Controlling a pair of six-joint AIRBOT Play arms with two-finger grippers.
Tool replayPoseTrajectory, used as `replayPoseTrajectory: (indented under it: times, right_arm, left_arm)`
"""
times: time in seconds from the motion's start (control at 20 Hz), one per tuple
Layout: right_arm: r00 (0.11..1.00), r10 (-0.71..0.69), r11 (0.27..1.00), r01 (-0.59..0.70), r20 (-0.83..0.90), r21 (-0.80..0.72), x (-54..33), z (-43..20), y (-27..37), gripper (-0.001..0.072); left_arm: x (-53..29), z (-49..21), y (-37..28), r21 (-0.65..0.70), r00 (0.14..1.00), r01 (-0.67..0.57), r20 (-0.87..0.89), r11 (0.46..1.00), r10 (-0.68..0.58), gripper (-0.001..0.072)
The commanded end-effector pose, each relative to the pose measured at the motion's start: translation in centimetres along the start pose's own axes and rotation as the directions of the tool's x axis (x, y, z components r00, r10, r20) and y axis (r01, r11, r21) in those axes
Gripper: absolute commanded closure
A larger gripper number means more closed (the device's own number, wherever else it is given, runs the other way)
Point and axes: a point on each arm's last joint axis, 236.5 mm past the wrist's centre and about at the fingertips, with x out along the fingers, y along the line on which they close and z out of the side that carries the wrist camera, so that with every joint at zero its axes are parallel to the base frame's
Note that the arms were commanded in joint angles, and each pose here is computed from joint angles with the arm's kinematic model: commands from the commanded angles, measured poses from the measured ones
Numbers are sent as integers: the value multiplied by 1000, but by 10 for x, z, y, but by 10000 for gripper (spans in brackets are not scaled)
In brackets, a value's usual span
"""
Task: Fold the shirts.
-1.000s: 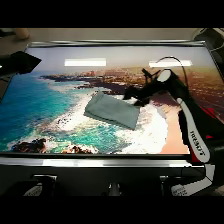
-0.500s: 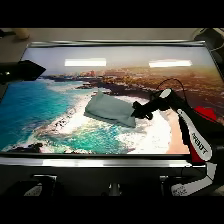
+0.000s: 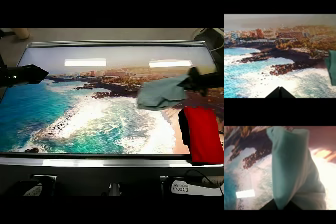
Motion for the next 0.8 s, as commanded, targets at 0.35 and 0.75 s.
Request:
replayPoseTrajectory:
  times: [0.35,0.75]
  right_arm:
    - [958,-204,922,118,203,369,-187,-23,-102,694]
    - [792,-548,643,605,-270,469,-184,-157,-220,694]
  left_arm:
    - [13,-10,-3,36,1000,12,-26,999,-11,679]
    - [18,-3,0,51,1000,4,8,999,-4,679]
